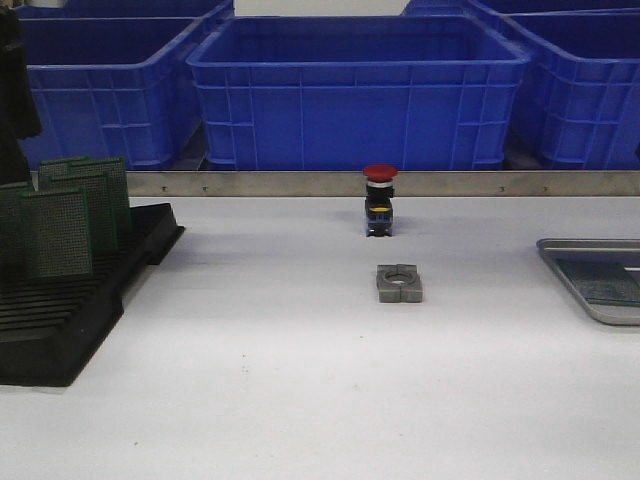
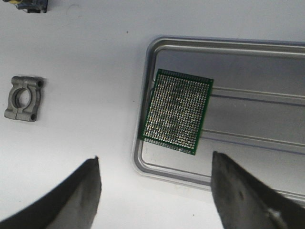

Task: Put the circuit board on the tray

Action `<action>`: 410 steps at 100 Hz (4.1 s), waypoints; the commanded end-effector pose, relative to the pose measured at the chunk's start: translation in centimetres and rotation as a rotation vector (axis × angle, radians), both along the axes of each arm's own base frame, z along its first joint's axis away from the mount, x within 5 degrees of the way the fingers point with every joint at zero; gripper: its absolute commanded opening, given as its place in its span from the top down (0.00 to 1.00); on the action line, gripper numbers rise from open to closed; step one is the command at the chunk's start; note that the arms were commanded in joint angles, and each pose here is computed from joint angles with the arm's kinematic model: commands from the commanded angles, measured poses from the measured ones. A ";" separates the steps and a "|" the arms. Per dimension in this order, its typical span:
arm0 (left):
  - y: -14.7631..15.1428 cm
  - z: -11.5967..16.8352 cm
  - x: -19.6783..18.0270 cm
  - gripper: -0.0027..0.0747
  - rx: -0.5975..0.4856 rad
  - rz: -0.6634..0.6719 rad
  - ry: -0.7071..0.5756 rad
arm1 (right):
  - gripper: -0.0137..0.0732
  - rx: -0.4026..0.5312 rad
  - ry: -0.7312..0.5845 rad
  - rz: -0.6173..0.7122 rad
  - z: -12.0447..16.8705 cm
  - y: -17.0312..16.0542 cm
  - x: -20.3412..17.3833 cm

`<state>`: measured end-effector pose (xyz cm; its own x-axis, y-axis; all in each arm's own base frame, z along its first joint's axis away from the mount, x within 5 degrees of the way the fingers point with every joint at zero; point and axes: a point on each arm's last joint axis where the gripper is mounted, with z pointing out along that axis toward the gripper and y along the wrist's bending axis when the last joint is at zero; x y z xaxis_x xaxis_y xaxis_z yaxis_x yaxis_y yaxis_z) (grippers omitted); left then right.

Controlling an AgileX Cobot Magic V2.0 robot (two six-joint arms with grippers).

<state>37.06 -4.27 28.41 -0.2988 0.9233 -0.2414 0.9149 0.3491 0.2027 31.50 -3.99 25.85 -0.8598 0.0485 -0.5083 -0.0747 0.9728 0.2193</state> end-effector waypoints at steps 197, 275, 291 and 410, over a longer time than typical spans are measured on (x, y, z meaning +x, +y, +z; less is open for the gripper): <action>-8.4 6.8 -0.4 0.99 -0.805 -0.076 0.097 | 0.26 0.159 -0.445 0.700 8.1 11.2 -3.6; -18.7 6.4 -5.8 0.99 -0.735 -0.370 0.208 | 0.26 0.063 -0.538 1.100 6.0 14.6 -3.7; -19.1 6.5 -6.2 0.99 -0.745 -0.382 0.216 | 0.26 0.168 -0.494 1.091 4.7 15.2 -2.8; -18.0 5.5 -4.8 0.26 -0.541 -0.368 0.081 | 0.92 0.203 -0.165 0.971 2.0 14.3 -2.8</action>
<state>33.08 -22.38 30.72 -0.0699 0.7579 -0.6486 0.9971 0.0327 -0.0692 28.93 10.70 26.45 -0.4612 -0.5515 -0.6951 -0.8818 0.3718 0.2901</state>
